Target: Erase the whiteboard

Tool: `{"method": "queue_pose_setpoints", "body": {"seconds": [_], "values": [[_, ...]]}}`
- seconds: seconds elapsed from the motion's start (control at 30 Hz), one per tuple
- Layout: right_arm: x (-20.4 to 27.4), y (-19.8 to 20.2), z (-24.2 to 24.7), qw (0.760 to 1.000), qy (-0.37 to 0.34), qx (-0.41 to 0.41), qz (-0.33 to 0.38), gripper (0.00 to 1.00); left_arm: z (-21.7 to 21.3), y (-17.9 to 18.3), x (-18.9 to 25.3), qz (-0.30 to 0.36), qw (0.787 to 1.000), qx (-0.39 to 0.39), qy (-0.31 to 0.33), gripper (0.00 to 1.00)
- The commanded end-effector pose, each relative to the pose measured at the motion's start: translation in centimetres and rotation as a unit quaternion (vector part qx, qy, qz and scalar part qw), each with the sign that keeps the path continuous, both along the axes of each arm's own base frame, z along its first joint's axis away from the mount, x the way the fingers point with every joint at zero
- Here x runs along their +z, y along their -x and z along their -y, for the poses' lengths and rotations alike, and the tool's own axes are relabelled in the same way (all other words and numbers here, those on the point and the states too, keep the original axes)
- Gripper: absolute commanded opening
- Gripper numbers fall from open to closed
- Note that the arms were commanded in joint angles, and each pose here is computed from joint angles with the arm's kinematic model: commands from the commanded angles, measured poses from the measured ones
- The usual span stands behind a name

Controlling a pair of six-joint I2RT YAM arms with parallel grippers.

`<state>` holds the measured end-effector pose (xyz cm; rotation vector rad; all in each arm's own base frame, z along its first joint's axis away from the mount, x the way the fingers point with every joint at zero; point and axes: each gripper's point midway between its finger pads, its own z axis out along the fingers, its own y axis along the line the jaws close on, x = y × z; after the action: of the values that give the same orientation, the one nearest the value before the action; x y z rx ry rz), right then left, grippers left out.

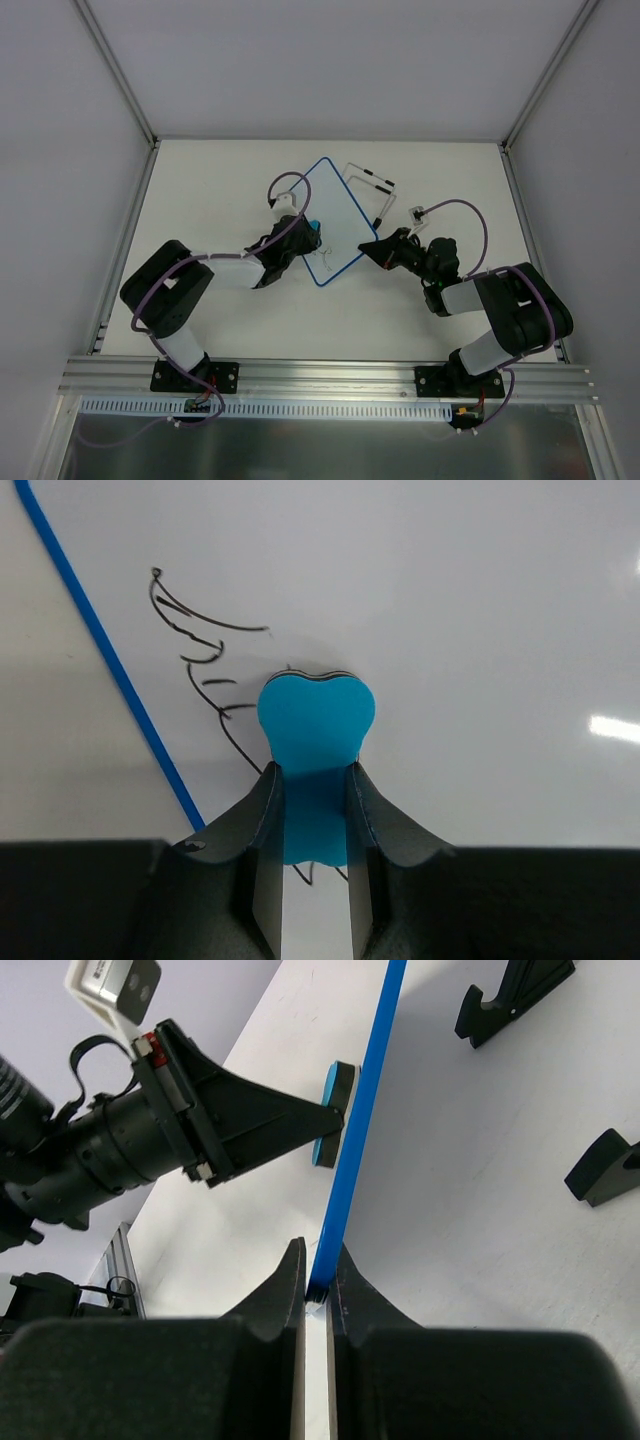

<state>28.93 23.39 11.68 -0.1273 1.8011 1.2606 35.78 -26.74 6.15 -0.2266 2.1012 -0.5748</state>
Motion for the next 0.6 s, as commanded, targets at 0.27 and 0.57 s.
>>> {"method": "queue_pose_setpoints", "body": {"seconds": [0.27,0.57], "values": [[4.8,3.1,-2.9,0.982,-0.023,0.117,0.148,0.0,8.1,13.2,-2.8,-0.114,0.983,-0.145,-0.013,0.0],[4.6,3.5,-2.8,0.982,-0.023,0.119,0.146,0.0,3.4,10.2,-7.1,-0.162,0.986,-0.041,-0.019,0.0]]}}
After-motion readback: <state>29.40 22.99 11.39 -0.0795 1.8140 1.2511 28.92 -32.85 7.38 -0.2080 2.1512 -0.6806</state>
